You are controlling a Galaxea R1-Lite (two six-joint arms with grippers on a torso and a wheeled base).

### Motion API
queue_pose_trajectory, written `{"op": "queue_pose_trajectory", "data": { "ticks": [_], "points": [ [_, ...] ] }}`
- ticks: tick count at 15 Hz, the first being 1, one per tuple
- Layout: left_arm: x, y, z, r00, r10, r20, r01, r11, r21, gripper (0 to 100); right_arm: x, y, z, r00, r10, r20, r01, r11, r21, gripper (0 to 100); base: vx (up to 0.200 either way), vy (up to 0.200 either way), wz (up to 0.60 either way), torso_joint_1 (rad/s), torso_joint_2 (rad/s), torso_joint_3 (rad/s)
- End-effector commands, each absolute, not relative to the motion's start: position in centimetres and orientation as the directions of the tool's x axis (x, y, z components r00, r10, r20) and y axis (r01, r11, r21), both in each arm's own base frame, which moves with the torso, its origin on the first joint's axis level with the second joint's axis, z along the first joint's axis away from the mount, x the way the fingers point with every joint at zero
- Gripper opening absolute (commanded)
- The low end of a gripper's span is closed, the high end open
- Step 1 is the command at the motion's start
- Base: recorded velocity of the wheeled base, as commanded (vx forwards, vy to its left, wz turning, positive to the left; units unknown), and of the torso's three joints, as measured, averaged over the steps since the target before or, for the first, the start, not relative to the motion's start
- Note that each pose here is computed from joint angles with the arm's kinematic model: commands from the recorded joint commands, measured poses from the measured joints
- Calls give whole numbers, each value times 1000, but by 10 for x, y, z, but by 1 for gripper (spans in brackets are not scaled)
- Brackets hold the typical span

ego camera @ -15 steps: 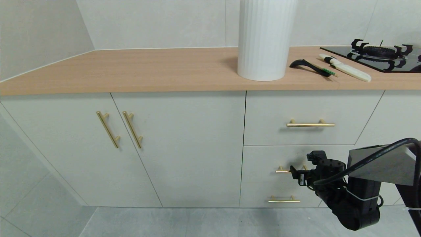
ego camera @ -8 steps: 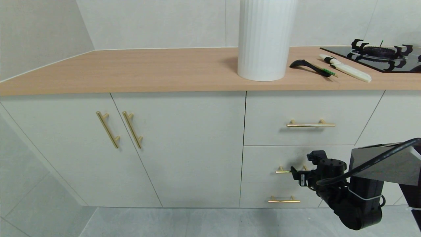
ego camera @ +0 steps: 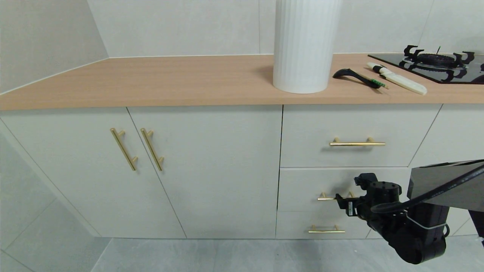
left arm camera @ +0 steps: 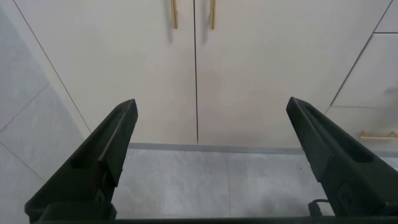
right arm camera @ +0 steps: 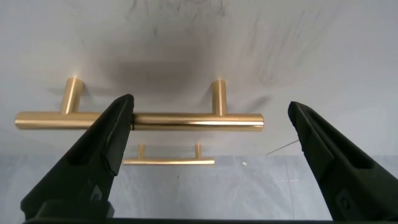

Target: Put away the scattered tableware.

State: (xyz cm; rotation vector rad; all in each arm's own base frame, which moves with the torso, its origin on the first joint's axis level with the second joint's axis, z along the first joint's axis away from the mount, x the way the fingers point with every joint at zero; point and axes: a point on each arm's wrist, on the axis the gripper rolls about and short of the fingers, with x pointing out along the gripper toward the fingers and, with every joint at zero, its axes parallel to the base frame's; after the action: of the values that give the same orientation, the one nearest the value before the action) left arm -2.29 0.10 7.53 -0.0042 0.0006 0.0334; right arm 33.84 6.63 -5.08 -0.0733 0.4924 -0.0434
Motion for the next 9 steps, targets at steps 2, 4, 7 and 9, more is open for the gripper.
{"op": "queue_pose_trajectory", "data": {
  "ticks": [2,4,7,9],
  "points": [
    [-23,1,75,999,34,-3,-34,999,-4,100,335,66,-47,872,-56,-487,18,996,-83,100,0,0,0,0,0,0],
    [-23,1,75,999,34,-2,-34,999,-5,100,333,66,-45,864,-49,-502,9,997,-82,100,0,0,0,0,0,0],
    [-23,1,75,999,34,-2,-34,999,-5,100,327,66,-34,864,-44,-502,3,997,-81,100,0,0,0,0,0,0],
    [-23,1,75,999,34,-2,-34,999,-5,100,316,66,-9,851,-12,-526,-30,997,-70,100,0,0,0,0,0,0]
  ]
}}
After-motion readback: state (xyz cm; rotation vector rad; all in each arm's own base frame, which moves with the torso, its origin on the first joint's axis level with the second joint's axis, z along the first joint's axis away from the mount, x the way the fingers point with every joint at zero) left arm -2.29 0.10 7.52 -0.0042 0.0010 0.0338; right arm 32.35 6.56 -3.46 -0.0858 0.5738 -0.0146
